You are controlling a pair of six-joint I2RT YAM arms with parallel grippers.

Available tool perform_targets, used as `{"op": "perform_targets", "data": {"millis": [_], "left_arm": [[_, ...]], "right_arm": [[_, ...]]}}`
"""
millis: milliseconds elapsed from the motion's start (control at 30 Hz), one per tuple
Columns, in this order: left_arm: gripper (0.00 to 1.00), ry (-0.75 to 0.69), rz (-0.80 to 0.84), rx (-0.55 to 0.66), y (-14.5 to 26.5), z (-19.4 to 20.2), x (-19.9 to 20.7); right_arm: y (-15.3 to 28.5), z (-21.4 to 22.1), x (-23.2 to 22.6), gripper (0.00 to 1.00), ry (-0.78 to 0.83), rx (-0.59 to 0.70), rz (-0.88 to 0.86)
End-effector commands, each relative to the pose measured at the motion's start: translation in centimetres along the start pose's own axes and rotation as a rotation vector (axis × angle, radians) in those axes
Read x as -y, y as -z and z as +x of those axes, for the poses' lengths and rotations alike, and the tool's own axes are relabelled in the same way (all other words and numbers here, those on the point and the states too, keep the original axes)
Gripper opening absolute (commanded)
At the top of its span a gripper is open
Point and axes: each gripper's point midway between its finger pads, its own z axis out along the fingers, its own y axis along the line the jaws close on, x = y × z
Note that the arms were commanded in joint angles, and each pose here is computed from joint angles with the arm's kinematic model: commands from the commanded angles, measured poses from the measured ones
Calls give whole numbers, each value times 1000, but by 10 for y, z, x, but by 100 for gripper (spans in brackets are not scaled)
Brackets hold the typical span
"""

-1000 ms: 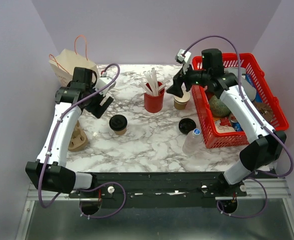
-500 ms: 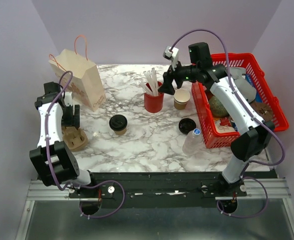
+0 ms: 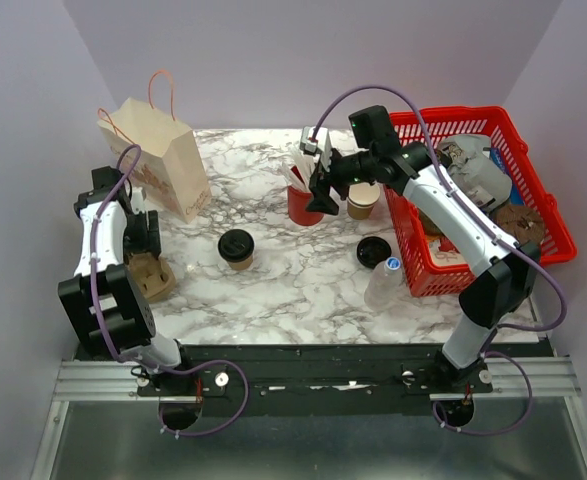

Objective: Pack the takeout coffee

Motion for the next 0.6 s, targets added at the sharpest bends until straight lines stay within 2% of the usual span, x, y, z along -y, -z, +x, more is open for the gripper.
{"op": "perform_targets", "data": {"millis": [0,133,200,567], "left_arm": [[75,46,2,7,-1,-13,-5],[59,67,-26,-26,-7,-10,-15],[56,85,-11,-38,-11,-9,-13],[53,115,27,-71,-27,-18,-13]], "right_arm": [[10,-8,1,87,12,24,36],[9,-10,4,87,6,24,47],[9,-10,6,87,-5,24,54],[6,-10,6,87,-23,16,51]]}}
